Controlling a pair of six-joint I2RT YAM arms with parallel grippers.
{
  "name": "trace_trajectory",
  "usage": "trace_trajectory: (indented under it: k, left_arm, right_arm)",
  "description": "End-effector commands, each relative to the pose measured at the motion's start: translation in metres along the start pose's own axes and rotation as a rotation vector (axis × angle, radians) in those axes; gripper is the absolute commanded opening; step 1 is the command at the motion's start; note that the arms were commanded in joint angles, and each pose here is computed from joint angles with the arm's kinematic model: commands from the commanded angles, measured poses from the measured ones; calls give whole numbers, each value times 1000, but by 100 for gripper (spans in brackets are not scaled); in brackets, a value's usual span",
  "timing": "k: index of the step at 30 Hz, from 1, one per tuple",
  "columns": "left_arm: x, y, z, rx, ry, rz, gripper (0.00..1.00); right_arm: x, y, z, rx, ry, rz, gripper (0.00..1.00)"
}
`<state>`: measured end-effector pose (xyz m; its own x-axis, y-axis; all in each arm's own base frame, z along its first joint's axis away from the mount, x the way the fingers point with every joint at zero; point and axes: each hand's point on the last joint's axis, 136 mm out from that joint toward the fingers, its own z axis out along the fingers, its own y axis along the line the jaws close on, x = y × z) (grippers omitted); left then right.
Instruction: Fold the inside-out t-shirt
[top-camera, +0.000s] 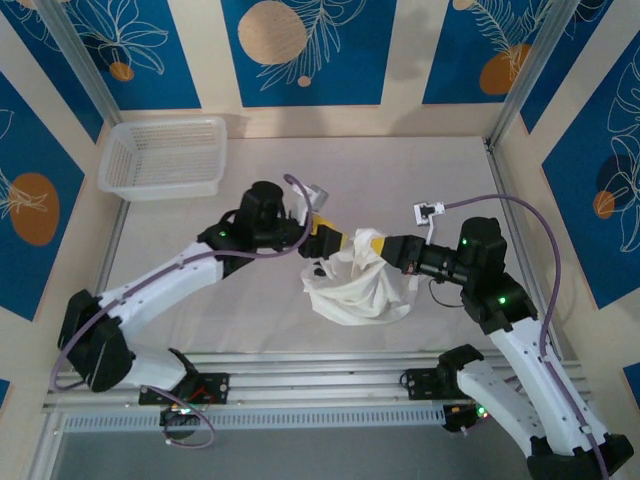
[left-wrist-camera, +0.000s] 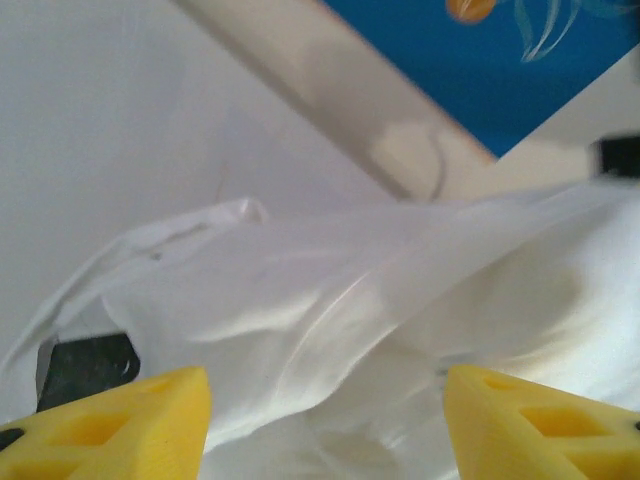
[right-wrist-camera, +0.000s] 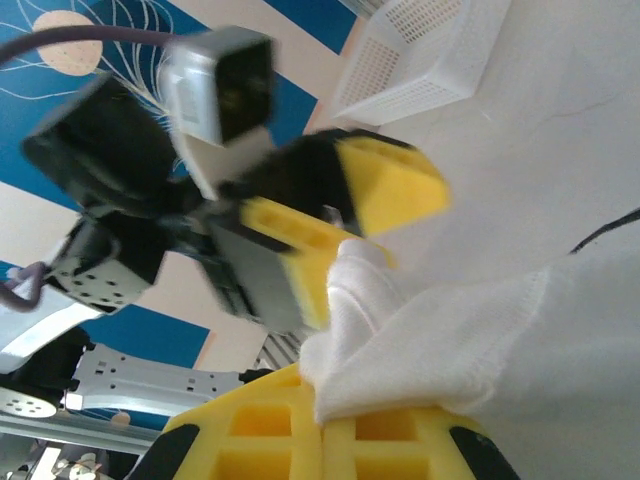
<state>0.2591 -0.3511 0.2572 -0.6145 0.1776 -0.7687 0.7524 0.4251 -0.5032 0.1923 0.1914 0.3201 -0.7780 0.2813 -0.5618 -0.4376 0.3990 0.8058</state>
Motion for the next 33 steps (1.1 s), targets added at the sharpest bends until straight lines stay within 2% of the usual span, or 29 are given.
trace_trajectory:
  k: [1, 4, 7, 9, 10, 11, 13, 14, 15, 19, 22, 24, 28, 32, 33]
  left_arm:
    - [32, 15, 25, -20, 131, -1, 63]
    - [46, -4, 54, 13, 222, 45, 66]
    - [55, 15, 74, -102, 249, 35, 77]
    - [54, 35, 78, -197, 231, 13, 76]
    - [52, 45, 78, -245, 222, 7, 70]
    - [49, 51, 76, -281, 209, 5, 58]
    - [38, 55, 69, -288, 172, -16, 22]
    - [29, 51, 62, -264, 142, -42, 8]
    - [20, 48, 55, -230, 112, -78, 0]
    - [-31, 23, 12, 3, -44, -251, 0]
    - [-44, 4, -9, 59, -56, -223, 0]
    - [-40, 0, -14, 56, -35, -208, 0]
    - [-25, 1, -12, 63, 9, -210, 0]
    - [-17, -1, -9, 101, 25, -233, 0]
    - [-17, -3, -9, 110, 23, -232, 0]
  right_arm:
    - [1, 20, -3, -91, 18, -29, 0]
    - [4, 20, -3, -96, 30, -24, 0]
    - [7, 16, -3, -88, 35, -13, 0]
    - [8, 14, -3, -82, 31, -6, 0]
    - [10, 12, -4, -78, 29, -4, 0]
    - [11, 10, -6, -65, 24, -1, 0]
    - [13, -1, -9, -9, 8, 8, 0]
    - [16, -13, -11, 43, -3, 14, 0]
    - [19, -24, -13, 94, -8, 14, 0]
    - [62, -115, -13, 342, 27, -6, 0]
    - [94, -160, -9, 420, 82, 56, 0]
    - [100, -161, -6, 400, 99, 90, 2]
    - [81, -142, -9, 386, 62, 70, 32]
    - [67, -90, 4, 191, 90, -37, 45]
    - [64, -85, 8, 183, 98, -71, 50]
